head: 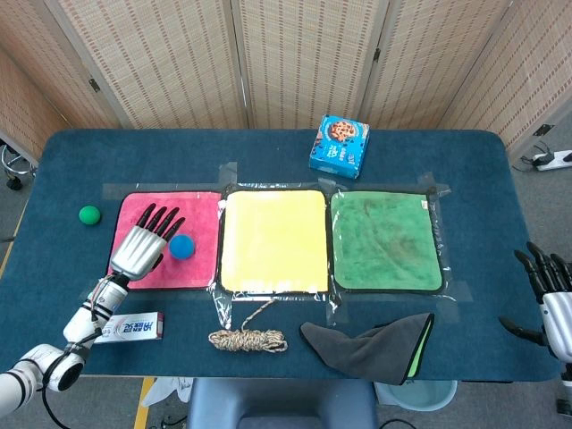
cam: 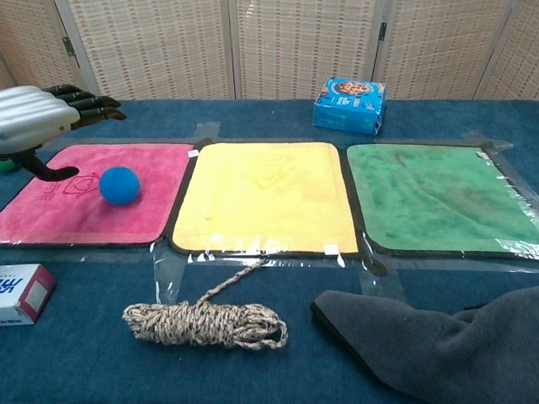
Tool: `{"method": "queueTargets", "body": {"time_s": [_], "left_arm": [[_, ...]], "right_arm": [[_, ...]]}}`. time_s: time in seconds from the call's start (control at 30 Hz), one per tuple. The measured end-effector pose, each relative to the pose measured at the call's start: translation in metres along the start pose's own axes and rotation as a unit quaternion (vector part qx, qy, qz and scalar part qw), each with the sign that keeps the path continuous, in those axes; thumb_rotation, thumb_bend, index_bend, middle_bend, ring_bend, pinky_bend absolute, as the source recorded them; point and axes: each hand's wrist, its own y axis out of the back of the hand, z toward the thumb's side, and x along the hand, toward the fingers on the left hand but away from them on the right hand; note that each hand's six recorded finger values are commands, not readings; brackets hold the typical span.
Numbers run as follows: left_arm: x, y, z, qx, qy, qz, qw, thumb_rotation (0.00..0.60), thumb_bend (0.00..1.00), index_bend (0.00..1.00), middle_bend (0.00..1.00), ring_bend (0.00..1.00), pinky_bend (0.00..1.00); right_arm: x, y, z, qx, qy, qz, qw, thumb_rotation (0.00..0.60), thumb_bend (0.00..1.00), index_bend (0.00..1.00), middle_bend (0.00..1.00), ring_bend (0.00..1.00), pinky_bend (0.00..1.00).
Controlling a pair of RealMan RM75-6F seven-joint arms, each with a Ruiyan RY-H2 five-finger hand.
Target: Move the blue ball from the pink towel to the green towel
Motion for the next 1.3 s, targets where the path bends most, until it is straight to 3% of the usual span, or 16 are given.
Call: {"method": "queueTargets", "body": {"time_s": [0.37, 0.57, 1.3], "left_arm": [[0.016, -0.019, 0.004, 0.034, 0.002, -0.035, 0.9988, 0.6, 0.4, 0.0, 0.0, 0.0, 0.0], [0.02, -0.027, 0.003, 0.03, 0.01, -0.047, 0.9984, 0.6, 0.4, 0.0, 0.0, 0.0, 0.0], [0.048, -0.044, 0.01, 0.043, 0.024, -0.05, 0.9976, 0.6, 0.37, 0.0, 0.0, 0.0, 0.0]], "right_arm": [[0.004, 0.001, -0.003, -0.001, -0.006, -0.001, 1.0, 0.6, 0.08, 0.06, 0.03, 0.07, 0.0], [0.004, -0.001, -0.003, -0.001, -0.006, 0.0, 1.0, 0.6, 0.09, 0.06, 0.03, 0.07, 0.0], [0.006, 0.001, -0.004, 0.002, -0.011, 0.002, 0.9999, 0.6, 0.08, 0.06, 0.03, 0.07, 0.0]]}}
